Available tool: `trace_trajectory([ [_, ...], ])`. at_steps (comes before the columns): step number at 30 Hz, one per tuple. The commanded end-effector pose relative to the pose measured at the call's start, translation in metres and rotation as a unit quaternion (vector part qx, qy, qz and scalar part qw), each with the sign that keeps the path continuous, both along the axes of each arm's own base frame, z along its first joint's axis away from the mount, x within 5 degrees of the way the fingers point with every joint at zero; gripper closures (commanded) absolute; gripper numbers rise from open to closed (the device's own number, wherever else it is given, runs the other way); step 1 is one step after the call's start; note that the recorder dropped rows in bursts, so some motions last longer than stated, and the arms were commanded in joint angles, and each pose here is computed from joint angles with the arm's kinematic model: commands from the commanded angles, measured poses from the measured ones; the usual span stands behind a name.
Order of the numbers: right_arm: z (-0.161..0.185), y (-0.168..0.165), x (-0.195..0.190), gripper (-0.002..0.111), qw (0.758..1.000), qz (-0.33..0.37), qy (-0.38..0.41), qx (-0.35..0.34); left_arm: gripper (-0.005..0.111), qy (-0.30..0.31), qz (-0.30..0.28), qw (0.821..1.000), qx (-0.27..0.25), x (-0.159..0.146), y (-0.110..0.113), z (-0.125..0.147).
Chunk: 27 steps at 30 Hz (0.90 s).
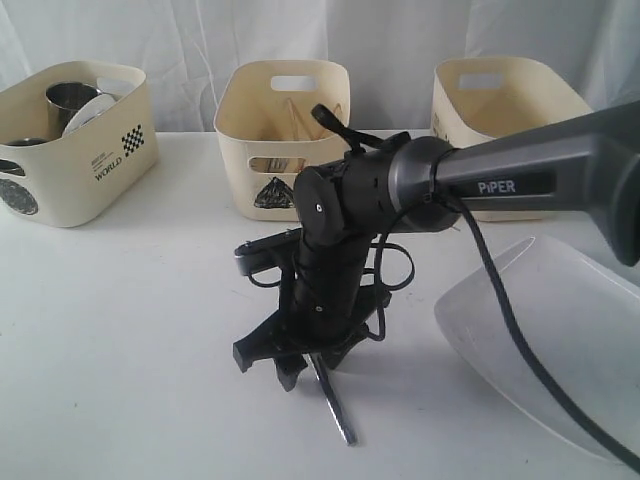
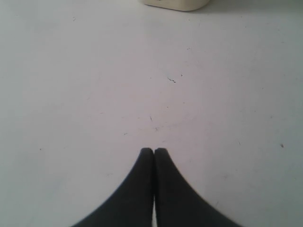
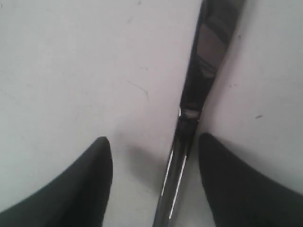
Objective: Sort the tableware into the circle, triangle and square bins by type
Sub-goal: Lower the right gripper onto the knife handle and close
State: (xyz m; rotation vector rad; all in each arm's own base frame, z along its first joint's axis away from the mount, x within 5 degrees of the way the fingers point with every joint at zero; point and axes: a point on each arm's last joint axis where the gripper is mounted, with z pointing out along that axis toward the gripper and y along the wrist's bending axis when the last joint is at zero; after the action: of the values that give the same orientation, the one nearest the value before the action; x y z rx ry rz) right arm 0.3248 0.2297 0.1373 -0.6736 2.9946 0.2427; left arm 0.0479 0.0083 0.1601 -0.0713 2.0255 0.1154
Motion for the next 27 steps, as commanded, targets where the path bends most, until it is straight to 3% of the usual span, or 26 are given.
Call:
trace_trajectory([
  [1,-0.020,-0.002,0.000,0.067,1.000,0.002,0.013,-0.022,0.107,0.015,0.000,1.000,-0.002,-0.001,0.000,-0.004],
  [7,-0.037,-0.005,0.000,0.094,0.998,-0.023,0.029,-0.051,0.107,0.015,0.000,1.000,-0.002,-0.001,0.000,-0.004],
  [14,-0.049,-0.010,0.005,0.108,0.997,-0.011,0.010,-0.081,0.107,0.015,0.000,1.000,-0.002,-0.001,0.000,-0.004],
  [21,-0.037,-0.008,0.016,0.108,0.996,0.003,-0.023,-0.085,0.107,0.015,0.000,1.000,-0.002,-0.001,0.000,-0.004],
  [27,-0.003,-0.007,0.019,0.108,0.996,0.008,-0.059,-0.069,0.107,0.015,0.000,1.000,-0.002,-0.001,0.000,-0.004],
])
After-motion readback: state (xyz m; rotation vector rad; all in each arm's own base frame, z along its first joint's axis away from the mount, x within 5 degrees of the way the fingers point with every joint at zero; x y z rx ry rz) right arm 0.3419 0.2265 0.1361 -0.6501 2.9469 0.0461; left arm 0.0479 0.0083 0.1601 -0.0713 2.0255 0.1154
